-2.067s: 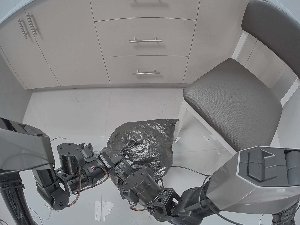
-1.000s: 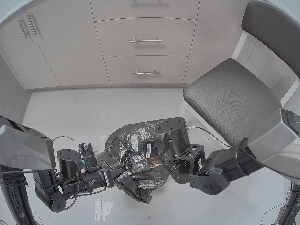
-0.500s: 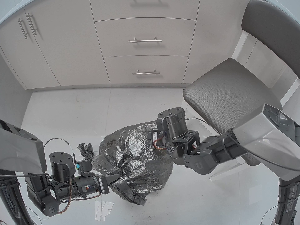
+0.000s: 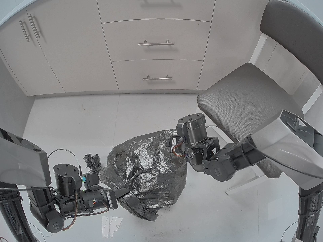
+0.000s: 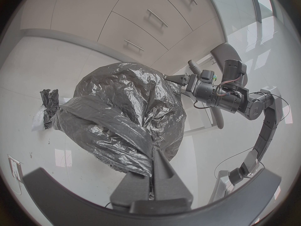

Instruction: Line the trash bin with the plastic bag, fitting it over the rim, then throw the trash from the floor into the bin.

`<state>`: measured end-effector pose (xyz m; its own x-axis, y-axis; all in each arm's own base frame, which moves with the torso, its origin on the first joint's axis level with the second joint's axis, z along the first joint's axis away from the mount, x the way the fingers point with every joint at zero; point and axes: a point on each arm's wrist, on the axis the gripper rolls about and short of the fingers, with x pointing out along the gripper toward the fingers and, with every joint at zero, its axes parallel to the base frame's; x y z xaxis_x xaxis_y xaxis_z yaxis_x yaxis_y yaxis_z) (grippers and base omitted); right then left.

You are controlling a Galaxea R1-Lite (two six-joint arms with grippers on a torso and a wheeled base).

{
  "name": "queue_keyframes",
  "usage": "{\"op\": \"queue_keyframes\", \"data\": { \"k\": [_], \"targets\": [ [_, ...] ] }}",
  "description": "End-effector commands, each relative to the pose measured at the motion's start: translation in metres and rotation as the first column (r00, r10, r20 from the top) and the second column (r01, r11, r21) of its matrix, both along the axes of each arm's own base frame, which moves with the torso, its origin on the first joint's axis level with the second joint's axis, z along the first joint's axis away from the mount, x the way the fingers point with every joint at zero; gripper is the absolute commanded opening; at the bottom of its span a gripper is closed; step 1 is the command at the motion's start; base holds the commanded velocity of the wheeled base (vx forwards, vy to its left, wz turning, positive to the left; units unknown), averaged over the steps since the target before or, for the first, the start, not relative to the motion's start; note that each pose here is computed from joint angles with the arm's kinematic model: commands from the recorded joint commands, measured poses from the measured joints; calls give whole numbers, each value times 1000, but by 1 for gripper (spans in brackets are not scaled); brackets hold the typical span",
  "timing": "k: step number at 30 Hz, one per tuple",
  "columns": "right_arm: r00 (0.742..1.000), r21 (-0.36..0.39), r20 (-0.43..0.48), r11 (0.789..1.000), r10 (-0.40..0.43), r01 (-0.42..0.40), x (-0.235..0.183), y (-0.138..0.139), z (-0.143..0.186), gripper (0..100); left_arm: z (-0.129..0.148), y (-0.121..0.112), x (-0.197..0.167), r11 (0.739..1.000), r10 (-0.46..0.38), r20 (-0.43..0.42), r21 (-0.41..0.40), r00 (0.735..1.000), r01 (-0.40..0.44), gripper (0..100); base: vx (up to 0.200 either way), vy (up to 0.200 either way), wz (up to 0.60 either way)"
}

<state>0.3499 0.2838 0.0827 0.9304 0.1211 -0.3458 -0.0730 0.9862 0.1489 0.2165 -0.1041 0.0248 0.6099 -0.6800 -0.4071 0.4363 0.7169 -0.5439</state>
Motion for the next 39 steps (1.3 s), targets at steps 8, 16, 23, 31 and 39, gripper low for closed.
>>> {"op": "queue_keyframes", "data": {
  "k": [8, 16, 23, 31, 39],
  "targets": [
    [993, 47, -47, 993, 106, -104, 4, -1, -6, 100, 0, 0, 1, 1000, 2, -4, -3, 1000, -2, 0, 0, 0, 0],
    [992, 39, -60, 994, 108, -105, 7, 0, -16, 0, 0, 0, 1, 1000, 5, -4, -3, 1000, -5, 0, 0, 0, 0],
    [991, 36, -62, 993, 116, -114, 3, 2, -15, 0, -1, 0, 0, 1000, 2, -5, -3, 1000, -2, 0, 0, 0, 0],
    [987, 27, -72, 989, 146, -144, -9, 13, -18, 0, 0, 0, 1, 1000, 2, -3, -4, 1000, -2, 0, 0, 0, 0],
    [963, -11, -118, 970, 241, -244, -50, 38, -31, 0, 0, -2, 5, 999, 19, -15, -33, 1000, -19, 0, 0, 0, 0]
  ]
}}
